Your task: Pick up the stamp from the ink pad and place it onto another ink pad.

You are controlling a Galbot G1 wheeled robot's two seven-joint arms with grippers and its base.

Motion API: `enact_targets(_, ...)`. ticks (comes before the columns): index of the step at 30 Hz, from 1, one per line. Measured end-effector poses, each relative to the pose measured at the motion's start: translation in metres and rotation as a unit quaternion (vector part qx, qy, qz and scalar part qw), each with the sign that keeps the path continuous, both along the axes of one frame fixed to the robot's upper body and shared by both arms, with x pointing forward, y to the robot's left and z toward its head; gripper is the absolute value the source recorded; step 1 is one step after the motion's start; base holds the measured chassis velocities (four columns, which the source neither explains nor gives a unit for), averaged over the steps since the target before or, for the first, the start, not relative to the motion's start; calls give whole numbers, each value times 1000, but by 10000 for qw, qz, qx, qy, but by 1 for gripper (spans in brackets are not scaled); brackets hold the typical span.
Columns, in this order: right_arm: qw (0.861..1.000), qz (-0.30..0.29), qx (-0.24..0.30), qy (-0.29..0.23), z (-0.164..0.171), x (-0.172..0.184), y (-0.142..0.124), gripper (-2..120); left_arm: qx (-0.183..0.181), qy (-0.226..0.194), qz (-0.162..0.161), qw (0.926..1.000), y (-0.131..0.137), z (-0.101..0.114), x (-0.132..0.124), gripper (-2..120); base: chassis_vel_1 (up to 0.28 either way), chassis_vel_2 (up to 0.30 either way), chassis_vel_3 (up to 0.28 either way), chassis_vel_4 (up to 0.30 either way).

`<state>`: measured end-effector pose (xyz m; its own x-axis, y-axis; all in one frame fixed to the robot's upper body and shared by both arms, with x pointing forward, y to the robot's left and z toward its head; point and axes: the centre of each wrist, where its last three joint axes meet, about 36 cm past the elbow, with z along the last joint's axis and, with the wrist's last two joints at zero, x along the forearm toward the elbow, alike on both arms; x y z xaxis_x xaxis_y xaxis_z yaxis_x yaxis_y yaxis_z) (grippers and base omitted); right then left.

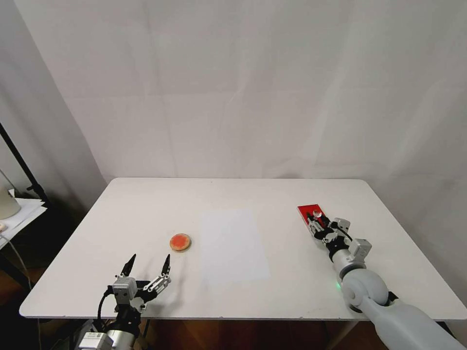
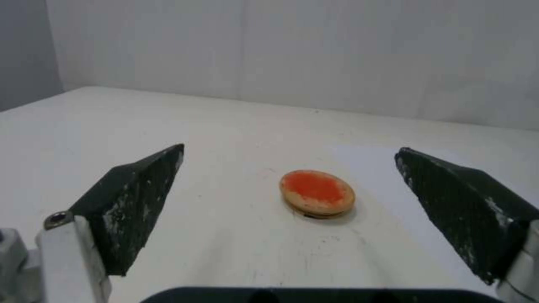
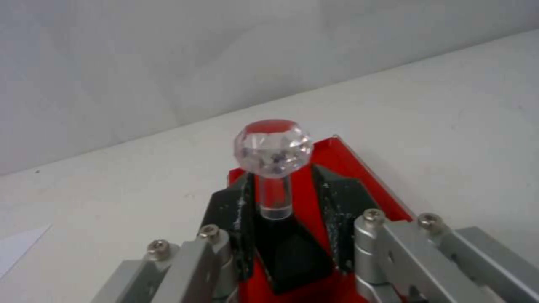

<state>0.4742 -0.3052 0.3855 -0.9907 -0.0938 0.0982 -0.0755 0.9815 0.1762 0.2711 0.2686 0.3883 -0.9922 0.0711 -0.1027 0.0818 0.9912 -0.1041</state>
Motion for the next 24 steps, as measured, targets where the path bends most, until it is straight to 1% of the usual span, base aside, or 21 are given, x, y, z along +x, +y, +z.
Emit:
enact_targets(2,10000,6,-5,13,-1,-1,0,16,0,0,0,10000,0,0,0,100,0,0,0,0)
enact_targets(4,10000,7,-6,19,-2,-1,0,12,0,0,0,10000,0,0,0,100,0,0,0,0)
enact_targets(11,10000,46,-41,1,0,-2,1,12,0,0,0,10000,0,0,0,100,0,0,0,0)
enact_targets(13,9997,196,-112,-118,11,0,3,12,0,0,0,10000,0,0,0,100,0,0,0,0)
enact_targets(14,9989,367,-168,-236,22,3,5,12,0,-1,0,10000,0,0,0,100,0,0,0,0)
enact_targets(16,9934,988,-316,-494,42,12,12,12,0,0,0,10000,0,0,0,100,0,0,0,0)
enact_targets(17,9934,988,-316,-494,42,12,12,12,0,0,0,10000,0,0,0,100,0,0,0,0)
enact_targets(18,9889,1310,-362,-596,47,17,16,12,0,-1,0,10000,0,0,0,100,0,0,0,0)
enact_targets(19,9793,1831,-436,-744,53,27,25,12,0,0,0,10000,0,0,0,100,0,0,0,0)
enact_targets(20,9727,2130,-467,-796,55,35,32,12,0,0,0,10000,0,0,0,100,0,0,0,0)
enact_targets(22,9621,2574,-428,-791,53,49,54,12,0,0,0,10000,0,0,0,100,0,0,0,0)
enact_targets(23,9621,2574,-428,-791,53,49,54,12,0,0,0,10000,0,0,0,100,0,0,0,0)
enact_targets(24,9547,2852,-407,-747,48,57,73,12,0,0,0,10000,0,0,0,100,0,0,0,0)
